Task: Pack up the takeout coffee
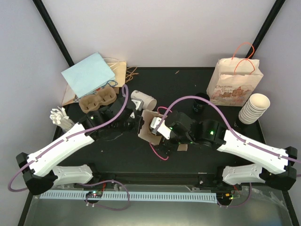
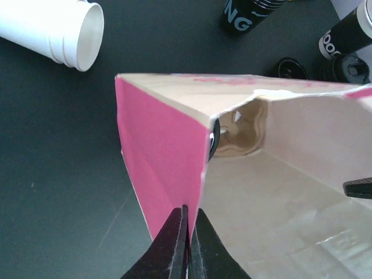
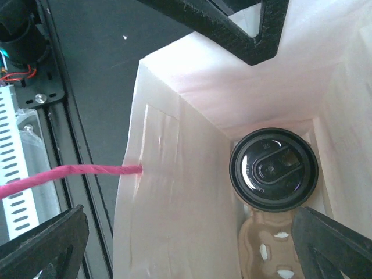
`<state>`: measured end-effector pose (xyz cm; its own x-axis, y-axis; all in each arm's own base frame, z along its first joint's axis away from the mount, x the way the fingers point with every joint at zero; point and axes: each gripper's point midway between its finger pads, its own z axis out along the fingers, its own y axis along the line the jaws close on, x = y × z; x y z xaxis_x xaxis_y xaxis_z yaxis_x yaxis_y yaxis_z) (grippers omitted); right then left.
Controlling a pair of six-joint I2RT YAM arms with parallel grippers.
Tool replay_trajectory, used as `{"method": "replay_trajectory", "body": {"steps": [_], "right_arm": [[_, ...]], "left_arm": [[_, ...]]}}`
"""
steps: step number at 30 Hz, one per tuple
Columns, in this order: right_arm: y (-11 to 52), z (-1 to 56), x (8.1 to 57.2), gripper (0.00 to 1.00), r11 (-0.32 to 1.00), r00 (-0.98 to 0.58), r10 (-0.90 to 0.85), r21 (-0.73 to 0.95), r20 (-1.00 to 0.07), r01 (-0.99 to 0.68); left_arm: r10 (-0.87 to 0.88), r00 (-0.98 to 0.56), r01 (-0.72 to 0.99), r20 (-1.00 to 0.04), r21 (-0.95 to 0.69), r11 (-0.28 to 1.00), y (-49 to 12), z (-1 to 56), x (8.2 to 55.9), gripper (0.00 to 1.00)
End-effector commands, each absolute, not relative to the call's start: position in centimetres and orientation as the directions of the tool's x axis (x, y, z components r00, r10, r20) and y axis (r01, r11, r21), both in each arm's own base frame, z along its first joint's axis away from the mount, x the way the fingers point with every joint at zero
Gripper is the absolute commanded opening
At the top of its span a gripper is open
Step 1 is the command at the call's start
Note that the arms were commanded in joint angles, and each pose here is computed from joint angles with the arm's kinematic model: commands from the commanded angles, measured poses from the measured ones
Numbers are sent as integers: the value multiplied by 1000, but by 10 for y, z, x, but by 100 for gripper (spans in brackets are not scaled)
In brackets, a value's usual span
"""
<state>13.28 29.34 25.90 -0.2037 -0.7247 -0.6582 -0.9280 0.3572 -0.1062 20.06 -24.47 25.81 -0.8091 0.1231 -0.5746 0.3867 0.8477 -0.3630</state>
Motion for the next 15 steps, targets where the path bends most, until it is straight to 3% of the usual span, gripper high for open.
{"method": "replay_trajectory", "body": {"steps": [1, 15], "right_arm": [[295, 276, 120, 98, 344, -213, -673, -45, -708, -938], [279, 287, 71, 97, 192, -210, -580, 118, -787, -974]], "left_arm": [[105, -778, 392, -620, -348, 852, -240, 264, 201, 2], [141, -730, 501, -669, -382, 777, -243, 243, 164, 1]]}}
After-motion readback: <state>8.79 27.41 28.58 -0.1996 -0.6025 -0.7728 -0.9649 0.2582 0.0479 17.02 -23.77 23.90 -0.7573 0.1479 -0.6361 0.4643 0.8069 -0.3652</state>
